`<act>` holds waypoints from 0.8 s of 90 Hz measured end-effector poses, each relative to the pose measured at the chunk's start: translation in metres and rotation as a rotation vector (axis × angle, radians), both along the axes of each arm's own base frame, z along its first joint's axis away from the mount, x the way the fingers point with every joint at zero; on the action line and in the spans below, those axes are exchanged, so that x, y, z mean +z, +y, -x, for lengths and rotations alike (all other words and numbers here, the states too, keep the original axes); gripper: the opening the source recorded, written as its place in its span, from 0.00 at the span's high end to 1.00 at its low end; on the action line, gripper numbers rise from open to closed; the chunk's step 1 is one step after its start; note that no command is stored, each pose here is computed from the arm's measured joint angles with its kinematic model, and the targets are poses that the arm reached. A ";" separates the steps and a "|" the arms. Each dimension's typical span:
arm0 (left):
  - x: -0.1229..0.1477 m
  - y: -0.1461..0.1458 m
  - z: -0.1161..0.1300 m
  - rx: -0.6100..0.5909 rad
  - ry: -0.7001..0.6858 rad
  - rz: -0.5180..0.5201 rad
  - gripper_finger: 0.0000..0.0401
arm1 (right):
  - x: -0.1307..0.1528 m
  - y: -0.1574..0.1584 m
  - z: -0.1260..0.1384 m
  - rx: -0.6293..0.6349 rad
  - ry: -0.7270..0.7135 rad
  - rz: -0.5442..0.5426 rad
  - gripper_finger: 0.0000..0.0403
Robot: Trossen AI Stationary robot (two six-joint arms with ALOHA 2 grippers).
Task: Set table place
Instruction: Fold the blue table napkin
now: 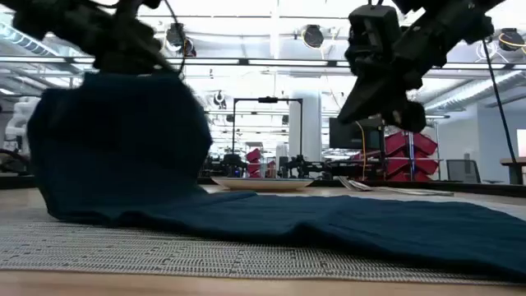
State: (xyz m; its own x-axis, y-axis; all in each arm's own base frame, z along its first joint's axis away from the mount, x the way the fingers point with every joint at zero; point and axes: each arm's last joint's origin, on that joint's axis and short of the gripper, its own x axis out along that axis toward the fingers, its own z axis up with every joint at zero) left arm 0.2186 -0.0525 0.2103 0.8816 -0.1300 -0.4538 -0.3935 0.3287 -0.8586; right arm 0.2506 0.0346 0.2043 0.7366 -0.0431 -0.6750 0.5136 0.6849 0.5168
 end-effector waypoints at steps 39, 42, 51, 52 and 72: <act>0.011 -0.044 -0.130 -0.092 -0.016 -0.075 1.00 | 0.043 -0.025 0.047 -0.019 -0.053 0.066 1.00; 0.008 -0.048 -0.140 -0.099 -0.008 -0.074 1.00 | 0.044 -0.026 0.050 -0.018 -0.044 0.068 1.00; -0.010 -0.061 -0.164 -0.131 0.028 -0.071 1.00 | 0.046 -0.027 0.059 -0.017 -0.018 0.071 1.00; -0.012 -0.061 -0.166 -0.135 0.034 -0.069 1.00 | 0.046 -0.027 0.060 -0.017 -0.015 0.071 1.00; -0.035 -0.075 -0.194 -0.228 0.014 -0.040 0.97 | 0.046 -0.026 0.069 -0.008 0.026 0.071 0.96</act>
State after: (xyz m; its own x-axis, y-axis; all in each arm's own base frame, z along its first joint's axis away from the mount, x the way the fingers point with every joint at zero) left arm 0.4126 -0.1274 0.1754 0.8249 -0.3073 -0.4744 -0.3167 0.4439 -0.8382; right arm 0.1813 0.0084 0.2501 0.7184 -0.0979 -0.6887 0.5320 0.7152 0.4533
